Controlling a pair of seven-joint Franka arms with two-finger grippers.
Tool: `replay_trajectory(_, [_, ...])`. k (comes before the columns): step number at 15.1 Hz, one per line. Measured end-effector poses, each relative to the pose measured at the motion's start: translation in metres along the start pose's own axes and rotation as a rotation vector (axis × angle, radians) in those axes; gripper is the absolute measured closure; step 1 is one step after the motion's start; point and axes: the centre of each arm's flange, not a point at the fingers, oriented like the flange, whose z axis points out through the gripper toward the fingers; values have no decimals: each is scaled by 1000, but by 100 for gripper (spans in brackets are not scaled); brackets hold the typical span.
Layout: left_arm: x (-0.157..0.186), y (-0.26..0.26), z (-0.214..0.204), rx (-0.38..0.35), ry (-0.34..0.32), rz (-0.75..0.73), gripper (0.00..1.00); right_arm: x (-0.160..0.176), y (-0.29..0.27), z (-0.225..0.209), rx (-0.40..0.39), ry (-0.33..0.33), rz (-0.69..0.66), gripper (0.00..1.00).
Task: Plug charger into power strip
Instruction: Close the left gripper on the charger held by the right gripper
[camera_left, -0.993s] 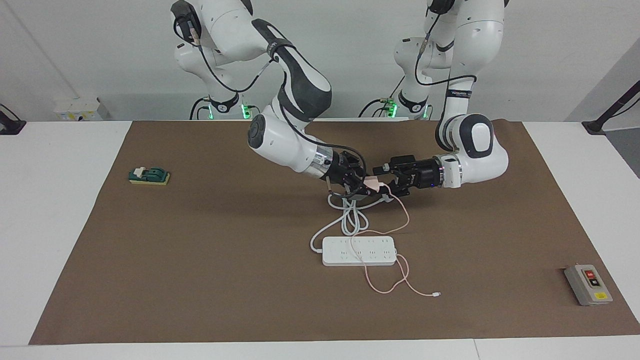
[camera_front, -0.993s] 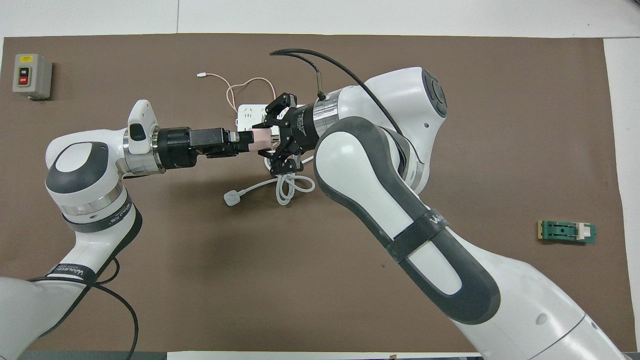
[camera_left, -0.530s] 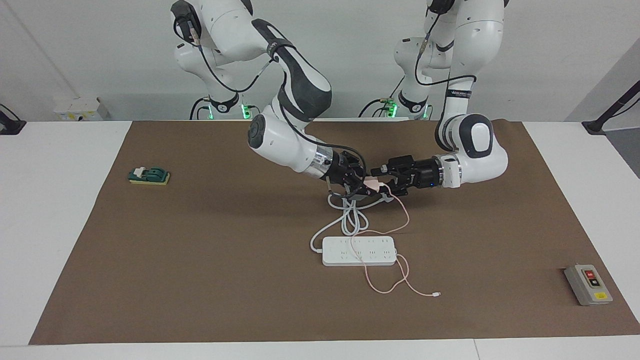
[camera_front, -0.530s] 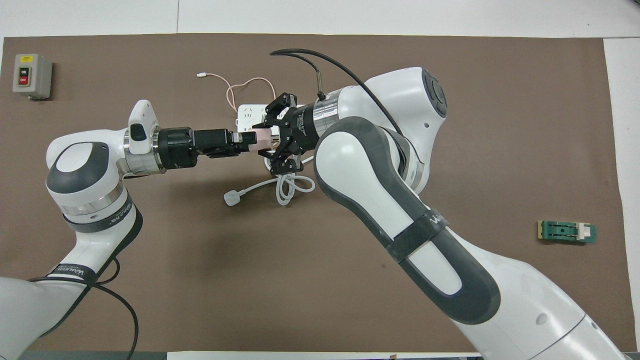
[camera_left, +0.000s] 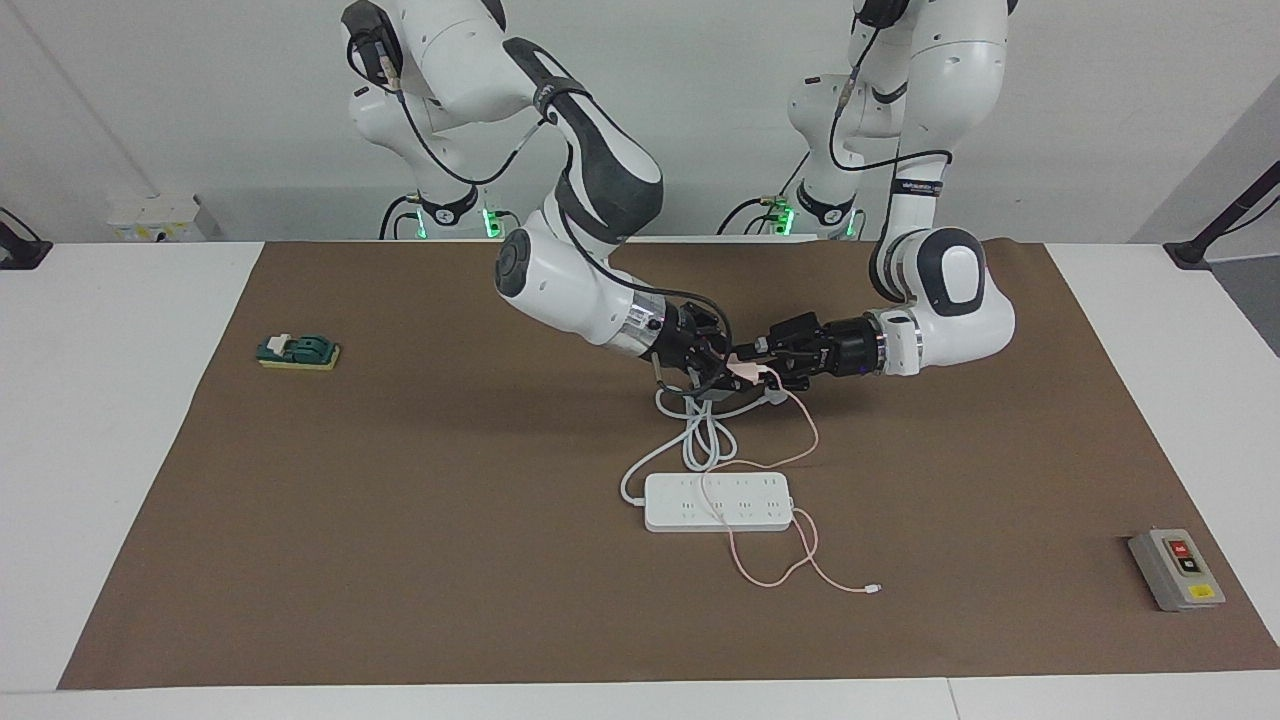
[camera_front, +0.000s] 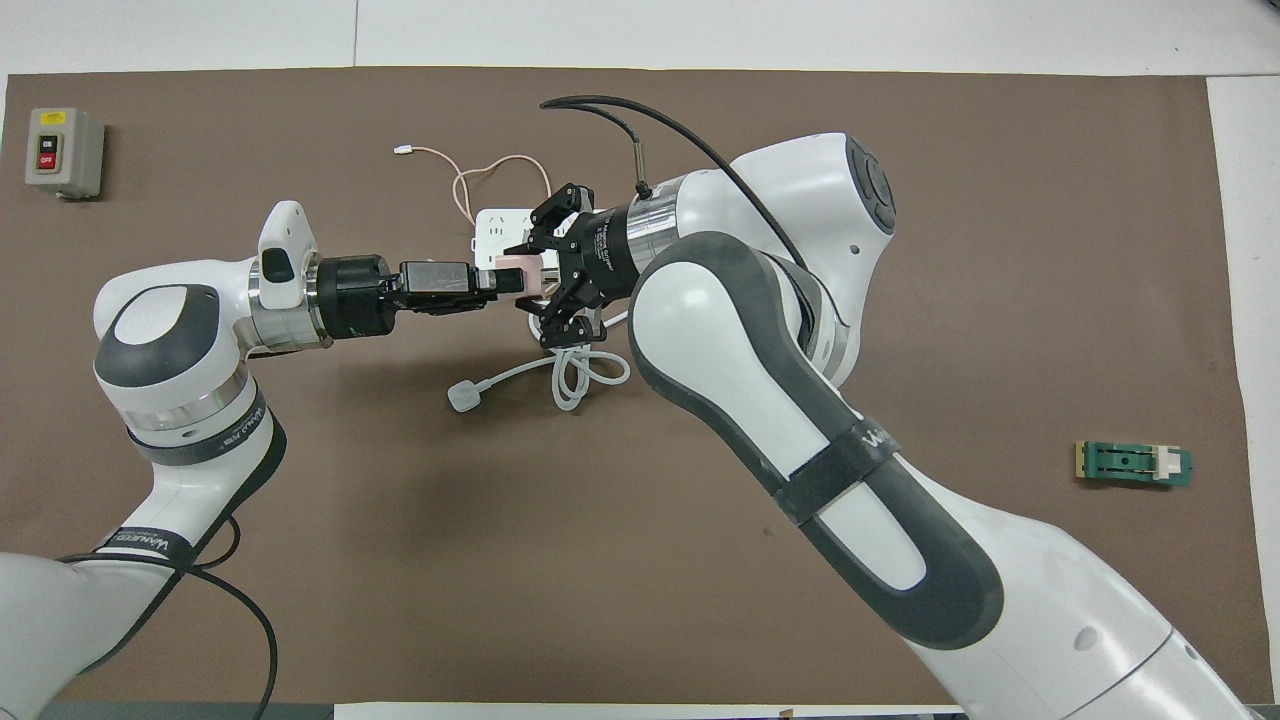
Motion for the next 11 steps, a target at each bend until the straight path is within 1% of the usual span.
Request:
replay_trajectory(5, [0, 0, -1, 6, -4, 6, 70, 0, 0, 1, -1, 0, 1, 48])
replay_trajectory(7, [2, 2, -4, 12, -4, 16, 70, 2, -1, 0, 1, 1, 22, 35])
replay_trajectory(8, [3, 2, -5, 19, -7, 22, 70, 3, -2, -2, 5, 2, 42, 21])
replay_trajectory(10, [6, 5, -9, 41, -22, 43, 70, 8, -6, -8, 16, 4, 65, 2])
replay_trajectory(11, [9, 7, -12, 56, -29, 56, 70, 9, -10, -13, 25, 3, 68, 0])
